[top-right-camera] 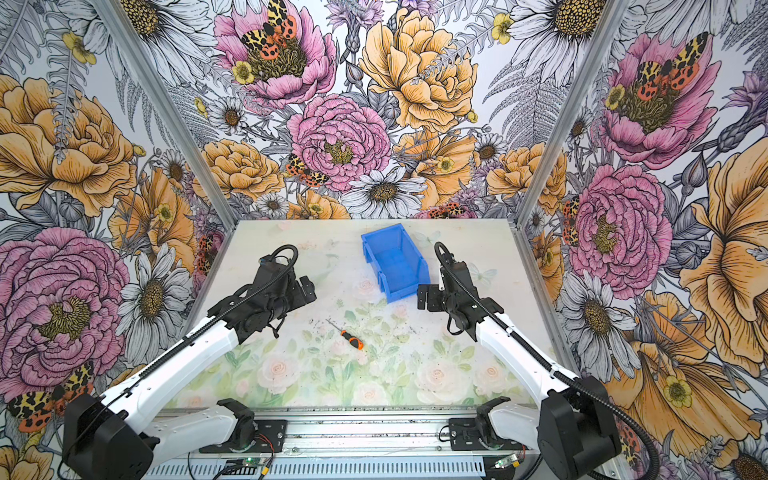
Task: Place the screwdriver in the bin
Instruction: 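Move the left gripper over the orange-handled screwdriver while the right arm rises forward, then lower the left gripper and close it on the screwdriver handle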
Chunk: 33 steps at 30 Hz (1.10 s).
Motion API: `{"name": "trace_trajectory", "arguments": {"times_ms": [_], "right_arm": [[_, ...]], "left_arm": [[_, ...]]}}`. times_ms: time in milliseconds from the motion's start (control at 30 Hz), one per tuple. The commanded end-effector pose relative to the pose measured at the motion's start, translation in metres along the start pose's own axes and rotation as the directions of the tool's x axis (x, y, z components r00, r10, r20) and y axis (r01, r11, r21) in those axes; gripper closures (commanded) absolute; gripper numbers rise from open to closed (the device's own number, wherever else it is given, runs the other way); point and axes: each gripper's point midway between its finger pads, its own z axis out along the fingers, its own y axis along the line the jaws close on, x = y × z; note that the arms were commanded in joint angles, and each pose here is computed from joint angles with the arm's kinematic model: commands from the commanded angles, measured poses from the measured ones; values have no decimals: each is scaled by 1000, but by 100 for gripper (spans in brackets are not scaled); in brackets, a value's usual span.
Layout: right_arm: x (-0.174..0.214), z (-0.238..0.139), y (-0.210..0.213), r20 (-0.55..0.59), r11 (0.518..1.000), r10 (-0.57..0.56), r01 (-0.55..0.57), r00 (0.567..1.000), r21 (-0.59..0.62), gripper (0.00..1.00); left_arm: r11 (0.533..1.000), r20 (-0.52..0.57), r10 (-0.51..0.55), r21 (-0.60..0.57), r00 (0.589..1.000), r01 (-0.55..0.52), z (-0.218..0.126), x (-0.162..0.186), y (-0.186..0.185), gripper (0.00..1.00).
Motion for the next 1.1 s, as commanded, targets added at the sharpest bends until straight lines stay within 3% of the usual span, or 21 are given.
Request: {"name": "trace_trajectory", "arguments": {"times_ms": [0,267,733,1067], "right_arm": [[16,-3,22,-59,996,7,-12,998,-93,1],[31,-12,36,-70,989,-26,15,997,-147,1],[56,-11,31,-100,989,-42,27,994,-146,1],[63,-11,27,-101,990,-44,29,994,-139,0]], "left_arm": [[992,-49,-121,-34,991,120,-1,17,-4,1],[984,-153,-173,-66,973,165,10,58,-21,1],[993,-250,-63,-117,966,35,40,114,-60,4],[985,-340,-5,-162,941,-53,60,154,-61,15]]}}
